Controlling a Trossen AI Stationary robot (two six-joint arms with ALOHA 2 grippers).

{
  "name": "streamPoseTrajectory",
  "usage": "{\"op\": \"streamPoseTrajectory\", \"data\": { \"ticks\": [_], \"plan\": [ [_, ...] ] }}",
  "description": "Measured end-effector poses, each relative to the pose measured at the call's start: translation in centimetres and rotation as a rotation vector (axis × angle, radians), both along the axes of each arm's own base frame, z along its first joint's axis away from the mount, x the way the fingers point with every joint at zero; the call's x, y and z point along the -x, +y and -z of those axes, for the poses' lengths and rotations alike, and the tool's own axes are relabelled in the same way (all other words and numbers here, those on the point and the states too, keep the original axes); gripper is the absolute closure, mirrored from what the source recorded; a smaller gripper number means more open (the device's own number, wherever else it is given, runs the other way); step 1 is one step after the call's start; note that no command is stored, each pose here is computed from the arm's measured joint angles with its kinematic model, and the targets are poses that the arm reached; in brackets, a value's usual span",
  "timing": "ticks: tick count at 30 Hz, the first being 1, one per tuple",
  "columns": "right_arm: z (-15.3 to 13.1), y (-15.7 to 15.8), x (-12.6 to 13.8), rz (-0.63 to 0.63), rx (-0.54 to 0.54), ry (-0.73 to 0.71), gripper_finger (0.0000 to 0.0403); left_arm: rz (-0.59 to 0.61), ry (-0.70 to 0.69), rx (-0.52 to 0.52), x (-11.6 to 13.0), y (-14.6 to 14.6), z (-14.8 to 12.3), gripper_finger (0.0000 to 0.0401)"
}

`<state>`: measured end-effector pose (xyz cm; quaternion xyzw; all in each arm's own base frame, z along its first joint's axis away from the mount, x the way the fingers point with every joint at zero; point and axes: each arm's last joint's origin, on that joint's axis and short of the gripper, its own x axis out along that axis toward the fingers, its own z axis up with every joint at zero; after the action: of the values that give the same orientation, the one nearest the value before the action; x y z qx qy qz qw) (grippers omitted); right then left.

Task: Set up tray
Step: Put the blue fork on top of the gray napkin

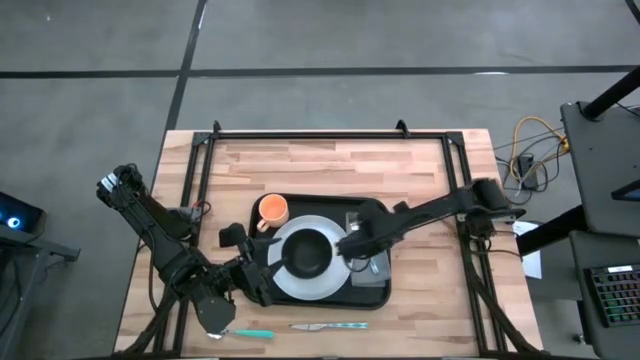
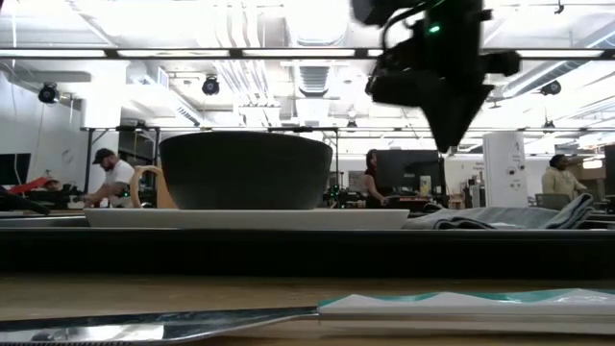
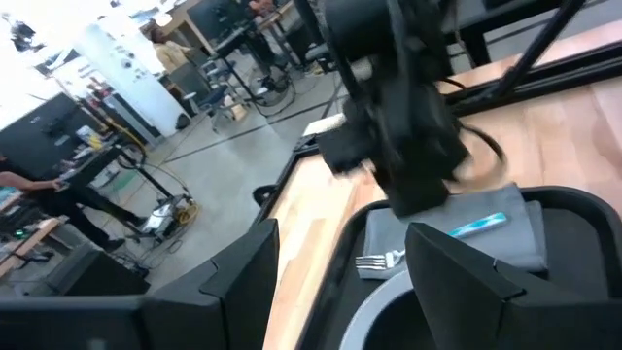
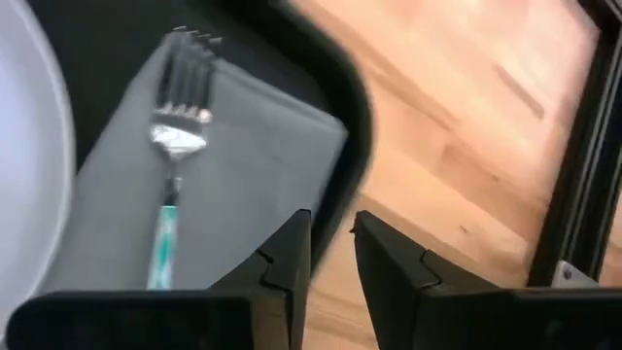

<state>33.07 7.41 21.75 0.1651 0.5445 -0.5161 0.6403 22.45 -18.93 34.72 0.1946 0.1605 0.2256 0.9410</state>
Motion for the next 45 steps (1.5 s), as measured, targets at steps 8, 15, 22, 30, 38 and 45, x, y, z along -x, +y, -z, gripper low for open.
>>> {"op": "streamPoseTrajectory", "data": {
  "ticks": [8,15,22,30,38,45],
  "plan": [
    [1.0,1.4,4.9,-0.006,-0.187,-0.175,0.0389,0.007,0.000,0.018,0.0,0.0,0.1,0.0197],
    [2.2,3.0,5.5,-0.032,-0.219,-0.264,0.0395,0.004,0.000,0.018,-0.1,0.0,0.1,0.0197],
    [3.6,3.9,4.6,-0.076,-0.241,-0.254,0.0395,0.001,-0.004,0.024,-0.1,0.0,0.1,0.0197],
    [6.1,5.5,3.9,-0.108,-0.324,-0.253,0.0395,-0.004,-0.007,0.020,-0.1,0.0,0.1,0.0197],
    [7.3,7.0,4.1,-0.090,-0.355,-0.227,0.0395,-0.004,-0.007,0.020,-0.1,0.1,0.1,0.0197],
    [6.8,7.4,3.6,-0.100,-0.377,-0.260,0.0395,-0.005,-0.007,0.020,-0.1,0.1,0.1,0.0197]
  ]
}}
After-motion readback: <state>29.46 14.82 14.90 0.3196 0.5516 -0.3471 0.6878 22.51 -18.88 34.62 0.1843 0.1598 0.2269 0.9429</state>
